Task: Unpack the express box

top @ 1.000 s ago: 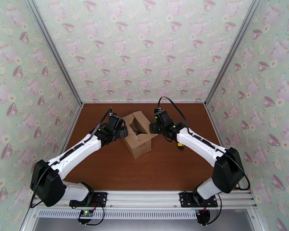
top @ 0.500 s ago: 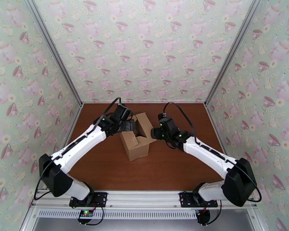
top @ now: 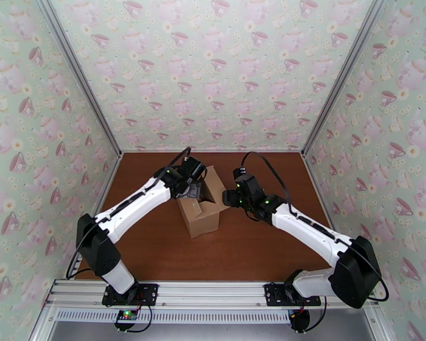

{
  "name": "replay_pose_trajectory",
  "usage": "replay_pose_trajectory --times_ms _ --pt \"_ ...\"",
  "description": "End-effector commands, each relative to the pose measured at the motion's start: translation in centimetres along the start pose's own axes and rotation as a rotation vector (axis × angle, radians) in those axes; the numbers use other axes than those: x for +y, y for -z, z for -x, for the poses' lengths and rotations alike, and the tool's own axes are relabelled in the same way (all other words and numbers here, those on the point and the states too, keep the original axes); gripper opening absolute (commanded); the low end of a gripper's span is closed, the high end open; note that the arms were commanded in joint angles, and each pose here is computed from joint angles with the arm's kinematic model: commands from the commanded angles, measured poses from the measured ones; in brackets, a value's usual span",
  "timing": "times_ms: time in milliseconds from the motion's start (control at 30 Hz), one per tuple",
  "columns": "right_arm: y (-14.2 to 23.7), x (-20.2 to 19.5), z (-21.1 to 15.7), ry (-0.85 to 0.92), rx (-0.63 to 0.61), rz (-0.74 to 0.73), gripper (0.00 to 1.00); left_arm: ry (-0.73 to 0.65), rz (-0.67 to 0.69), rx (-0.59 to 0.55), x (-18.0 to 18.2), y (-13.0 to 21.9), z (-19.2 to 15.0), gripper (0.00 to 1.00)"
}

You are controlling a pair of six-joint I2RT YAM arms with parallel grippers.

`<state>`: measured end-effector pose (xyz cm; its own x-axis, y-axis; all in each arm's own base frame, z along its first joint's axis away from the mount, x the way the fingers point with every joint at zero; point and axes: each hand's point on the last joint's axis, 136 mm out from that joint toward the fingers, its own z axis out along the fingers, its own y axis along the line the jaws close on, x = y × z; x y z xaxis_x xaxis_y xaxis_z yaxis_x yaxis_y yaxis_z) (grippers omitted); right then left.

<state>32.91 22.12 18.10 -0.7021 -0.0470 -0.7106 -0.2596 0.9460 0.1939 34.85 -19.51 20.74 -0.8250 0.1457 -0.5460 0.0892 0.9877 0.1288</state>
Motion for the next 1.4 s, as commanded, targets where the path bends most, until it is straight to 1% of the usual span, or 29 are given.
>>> replay_pose_trajectory --times_ms 0,433,733,1000,1367 --pt "0.1 0.1 -0.2 0.009 0.002 -0.003 0.65 -0.008 0.049 -0.034 2.0 1.8 0.6 0.82" --pt "0.4 -0.1 0.2 0.021 -0.001 -0.019 0.65 0.035 0.075 -0.063 5.2 4.3 -0.6 0.82" --pt "0.5 -0.1 0.5 0.026 -0.003 -0.025 0.65 0.078 0.099 -0.067 8.0 5.6 -2.8 0.83" --pt "0.4 0.1 0.8 0.032 -0.002 -0.023 0.66 0.128 0.086 -0.023 9.2 4.5 -6.0 0.83" --pt "-0.7 0.8 1.2 0.056 0.02 -0.015 0.66 0.187 0.035 0.051 8.3 1.4 -9.5 0.82"
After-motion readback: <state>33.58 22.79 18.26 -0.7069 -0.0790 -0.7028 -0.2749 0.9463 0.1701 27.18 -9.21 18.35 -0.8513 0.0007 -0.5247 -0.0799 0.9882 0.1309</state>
